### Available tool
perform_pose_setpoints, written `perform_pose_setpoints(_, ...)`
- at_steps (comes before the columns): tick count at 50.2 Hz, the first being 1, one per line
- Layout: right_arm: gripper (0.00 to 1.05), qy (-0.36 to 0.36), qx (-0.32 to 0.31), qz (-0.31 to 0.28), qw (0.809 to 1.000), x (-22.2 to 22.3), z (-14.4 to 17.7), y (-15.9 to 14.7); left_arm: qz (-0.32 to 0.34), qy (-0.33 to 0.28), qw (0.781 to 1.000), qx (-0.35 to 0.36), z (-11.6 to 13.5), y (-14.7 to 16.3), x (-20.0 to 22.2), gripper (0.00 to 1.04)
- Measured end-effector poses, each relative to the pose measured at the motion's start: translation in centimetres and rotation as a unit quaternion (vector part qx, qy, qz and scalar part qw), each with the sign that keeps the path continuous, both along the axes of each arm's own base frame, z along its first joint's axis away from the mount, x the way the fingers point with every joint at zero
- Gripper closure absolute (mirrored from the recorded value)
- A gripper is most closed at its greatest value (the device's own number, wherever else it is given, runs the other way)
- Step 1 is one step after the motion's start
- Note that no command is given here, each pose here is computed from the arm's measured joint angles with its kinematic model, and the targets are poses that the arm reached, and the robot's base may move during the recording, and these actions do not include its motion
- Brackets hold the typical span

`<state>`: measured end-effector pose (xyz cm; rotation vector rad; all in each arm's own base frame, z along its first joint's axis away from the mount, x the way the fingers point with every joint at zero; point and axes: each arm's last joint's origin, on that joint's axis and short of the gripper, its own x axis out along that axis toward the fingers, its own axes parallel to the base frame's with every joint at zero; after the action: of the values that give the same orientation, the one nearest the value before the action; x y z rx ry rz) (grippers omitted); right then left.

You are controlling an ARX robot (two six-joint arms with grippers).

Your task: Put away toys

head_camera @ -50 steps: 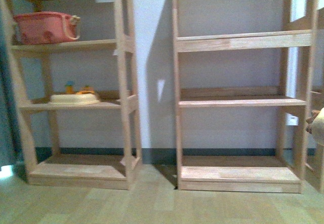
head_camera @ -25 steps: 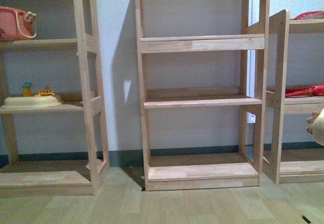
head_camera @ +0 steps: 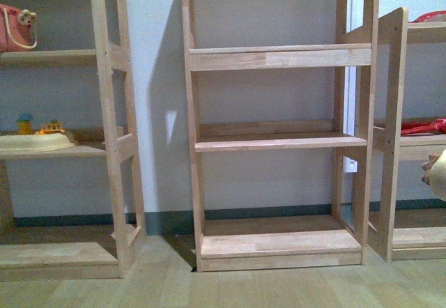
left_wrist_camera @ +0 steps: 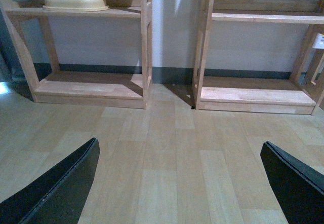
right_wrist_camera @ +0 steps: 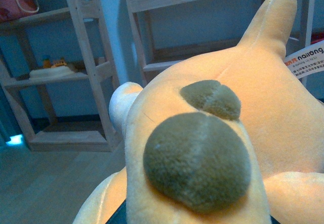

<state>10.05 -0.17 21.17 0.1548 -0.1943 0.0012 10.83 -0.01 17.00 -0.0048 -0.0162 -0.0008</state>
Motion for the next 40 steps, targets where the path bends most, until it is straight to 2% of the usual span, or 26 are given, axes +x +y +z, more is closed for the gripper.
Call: perform_pose_setpoints(40, 0.87, 0.000, 0.000, -0.002, 1.000, 0.00, 0.00, -0.01, 0.000, 0.000, 1.000, 0.000, 0.00, 0.00, 0.00, 0.06)
